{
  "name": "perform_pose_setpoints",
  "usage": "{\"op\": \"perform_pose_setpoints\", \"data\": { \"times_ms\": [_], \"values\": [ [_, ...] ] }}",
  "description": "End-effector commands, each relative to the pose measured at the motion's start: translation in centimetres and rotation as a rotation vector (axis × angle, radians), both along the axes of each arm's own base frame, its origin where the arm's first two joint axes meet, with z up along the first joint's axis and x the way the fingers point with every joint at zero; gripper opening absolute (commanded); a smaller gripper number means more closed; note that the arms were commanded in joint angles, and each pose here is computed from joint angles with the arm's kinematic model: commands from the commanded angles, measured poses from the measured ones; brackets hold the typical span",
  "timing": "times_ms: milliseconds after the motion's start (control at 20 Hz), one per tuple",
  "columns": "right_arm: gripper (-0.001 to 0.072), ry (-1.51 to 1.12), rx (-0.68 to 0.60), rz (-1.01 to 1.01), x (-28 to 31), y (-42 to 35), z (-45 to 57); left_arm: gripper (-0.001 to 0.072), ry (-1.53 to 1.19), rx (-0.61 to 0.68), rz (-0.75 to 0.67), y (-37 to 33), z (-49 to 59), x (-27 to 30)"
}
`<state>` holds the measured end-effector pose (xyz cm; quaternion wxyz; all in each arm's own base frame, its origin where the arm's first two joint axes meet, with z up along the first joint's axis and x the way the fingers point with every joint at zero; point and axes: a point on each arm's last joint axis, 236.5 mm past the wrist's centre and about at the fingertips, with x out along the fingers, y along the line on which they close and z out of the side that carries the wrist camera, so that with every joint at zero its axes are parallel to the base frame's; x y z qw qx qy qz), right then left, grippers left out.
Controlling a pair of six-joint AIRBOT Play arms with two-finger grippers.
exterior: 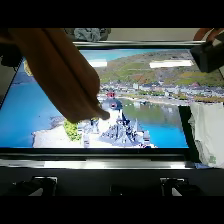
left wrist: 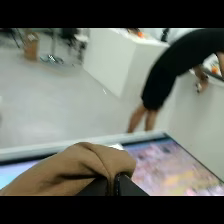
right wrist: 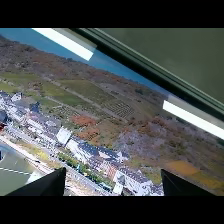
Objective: Fold the shirts.
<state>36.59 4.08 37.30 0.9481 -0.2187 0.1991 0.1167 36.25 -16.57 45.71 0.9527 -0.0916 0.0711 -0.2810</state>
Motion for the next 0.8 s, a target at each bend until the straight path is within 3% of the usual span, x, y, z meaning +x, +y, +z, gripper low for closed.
{"op": "perform_pose_setpoints", "data": {
  "times_ms": [0,200,450,500,550,600,650,750],
  "values": [
    [0.0677,0.011,-0.018,-0.012,-3.0,-0.6,0.6,0.0022,0.2,0.086,-0.142,-6.1,-9.7,1.2],
    [0.0676,0.132,-0.03,-0.006,-3.2,-0.6,-2.2,0.0025,0.61,0.27,-0.326,-14.7,-30.7,0.9],
    [0.0676,0.271,-0.043,-0.002,-1.4,-0.5,-6.1,0.0025,0.878,0.449,-0.608,-25.3,-46.5,-7.4],
    [0.0676,0.303,-0.045,-0.001,-0.9,-0.4,-7.1,0.0075,0.905,0.463,-0.623,-26.4,-47.7,-8.4],
    [0.0676,0.334,-0.047,0.0,-0.3,-0.4,-8.0,0.0472,0.92,0.465,-0.632,-27.1,-47.8,-9.0],
    [0.0676,0.363,-0.05,0.001,0.3,-0.4,-9.0,0.0709,0.923,0.46,-0.622,-27.1,-46.9,-8.6],
    [0.0677,0.394,-0.057,0.003,0.9,-0.4,-10.1,0.0714,0.885,0.498,-0.604,-25.8,-45.2,-7.1],
    [0.068,0.463,-0.087,0.022,2.2,-0.3,-12.6,0.0714,0.791,0.607,-0.426,-19.5,-40.3,-1.4]
  ]
}}
